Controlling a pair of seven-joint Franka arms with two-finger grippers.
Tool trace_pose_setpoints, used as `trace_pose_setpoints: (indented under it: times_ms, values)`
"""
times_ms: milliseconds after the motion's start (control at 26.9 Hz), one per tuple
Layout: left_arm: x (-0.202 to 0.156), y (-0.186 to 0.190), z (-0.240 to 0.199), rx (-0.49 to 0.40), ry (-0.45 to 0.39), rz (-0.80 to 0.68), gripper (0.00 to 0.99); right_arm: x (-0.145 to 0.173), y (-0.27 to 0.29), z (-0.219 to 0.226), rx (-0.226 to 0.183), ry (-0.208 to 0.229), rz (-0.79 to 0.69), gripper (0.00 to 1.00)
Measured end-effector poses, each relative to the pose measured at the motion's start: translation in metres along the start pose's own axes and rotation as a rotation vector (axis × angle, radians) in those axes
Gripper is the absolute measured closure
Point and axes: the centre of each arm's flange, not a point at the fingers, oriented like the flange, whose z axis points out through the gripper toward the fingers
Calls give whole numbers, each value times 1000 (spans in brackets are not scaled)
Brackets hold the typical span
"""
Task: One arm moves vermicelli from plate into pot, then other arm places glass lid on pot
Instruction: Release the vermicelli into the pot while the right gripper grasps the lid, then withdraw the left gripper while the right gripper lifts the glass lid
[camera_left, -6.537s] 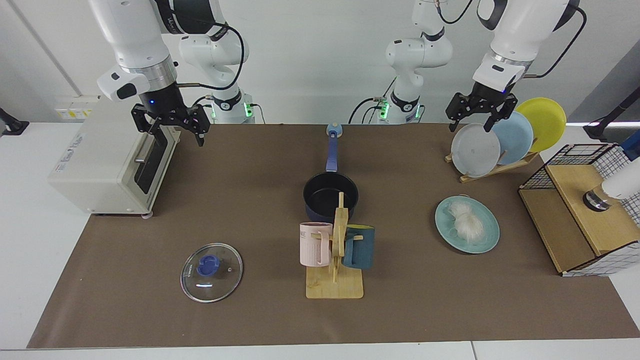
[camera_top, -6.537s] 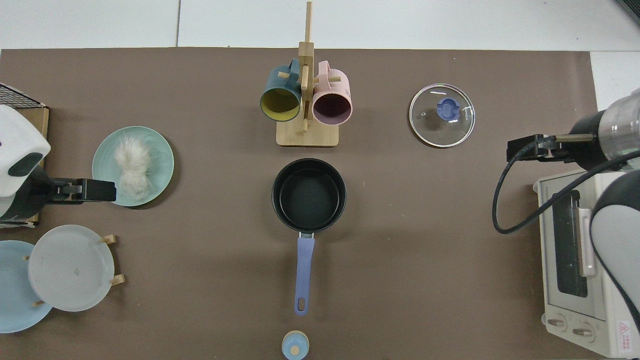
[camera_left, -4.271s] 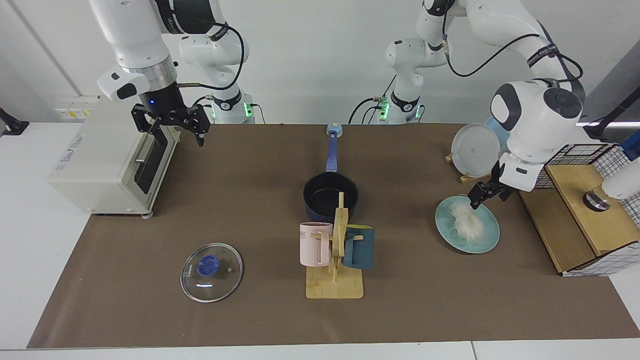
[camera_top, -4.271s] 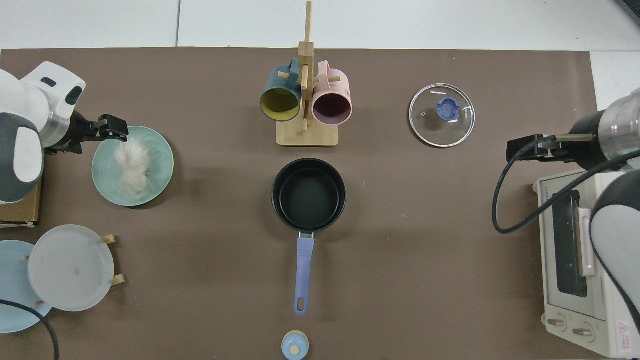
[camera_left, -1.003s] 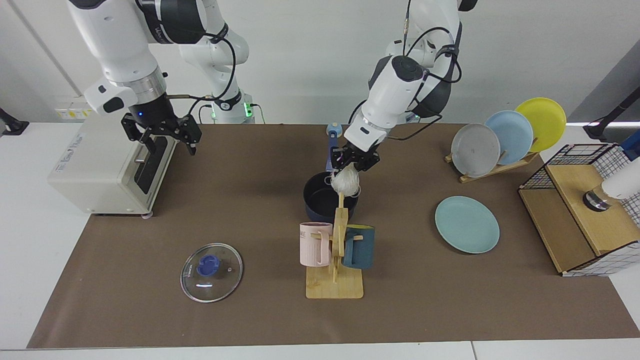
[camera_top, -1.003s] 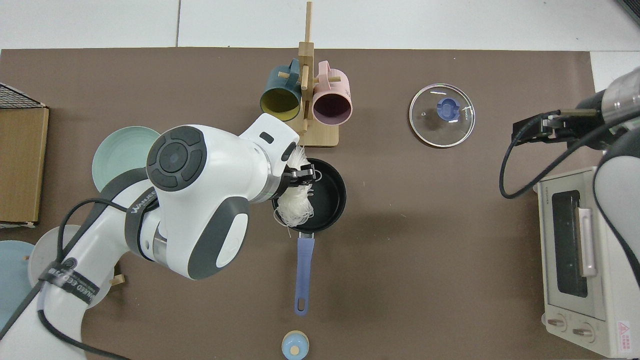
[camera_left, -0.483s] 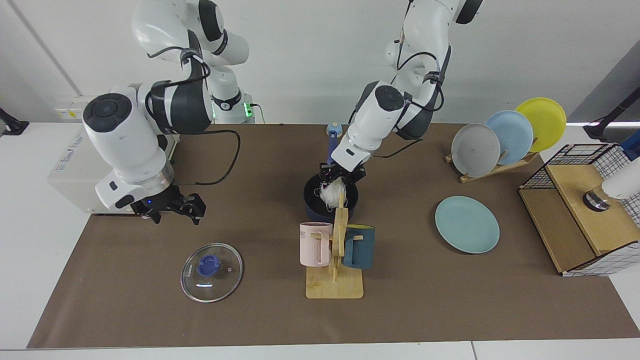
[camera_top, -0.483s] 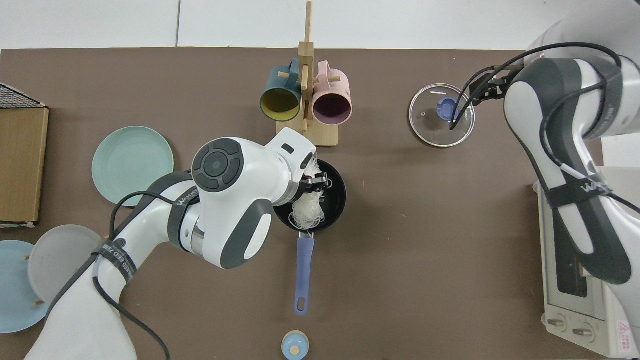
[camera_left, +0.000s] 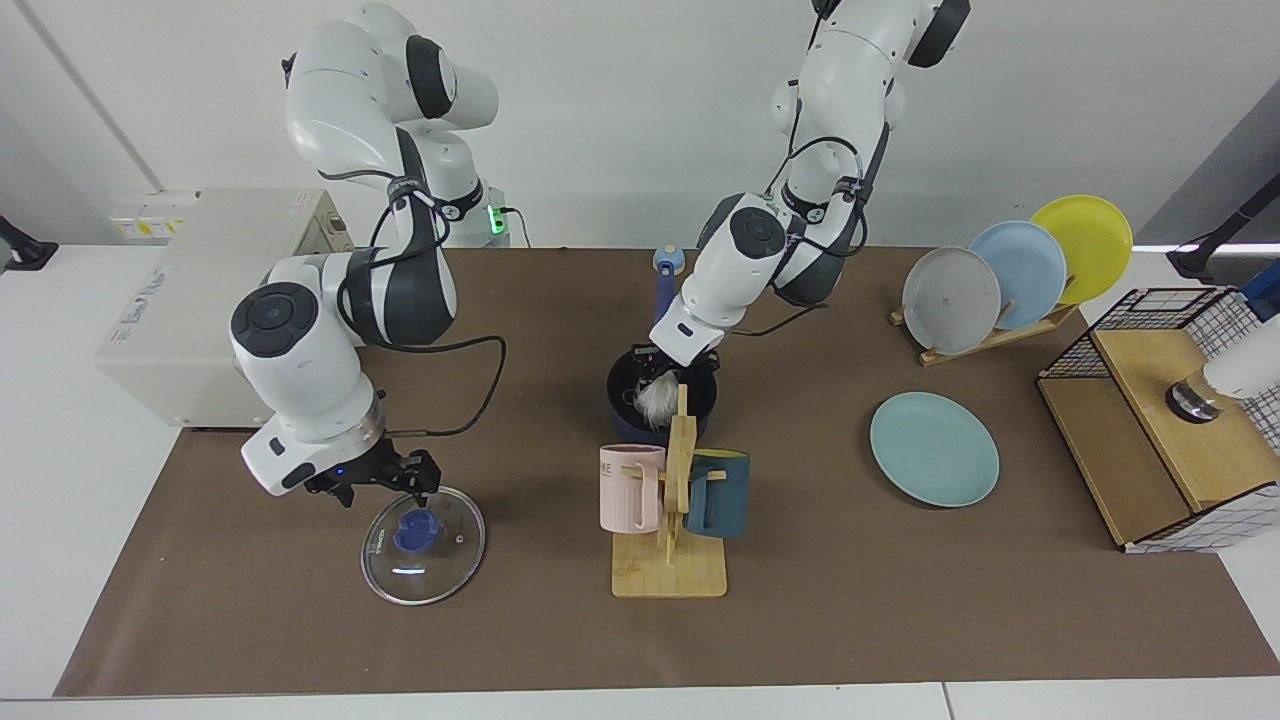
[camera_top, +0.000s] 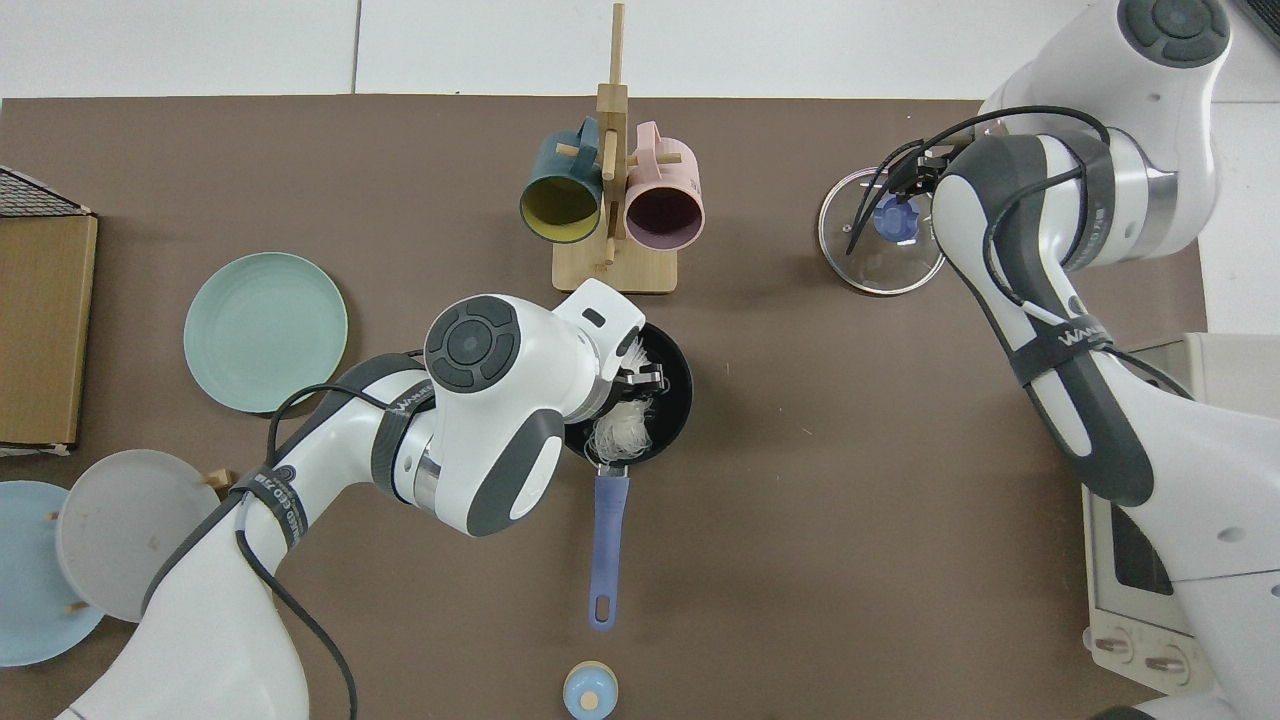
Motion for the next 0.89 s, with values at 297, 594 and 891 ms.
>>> trace_pose_setpoints:
  times_ms: [297,594,891]
  values:
    - [-3,-3,7,-7,14,-14,590,9,-14,47,10,22,-17,0]
    - [2,5,-11,-16,33,-31,123,10,-32,72,-18,25,-56,0]
    - [21,14,-101,26,32,-68,0,11,-21,81,-41,18,-55,0]
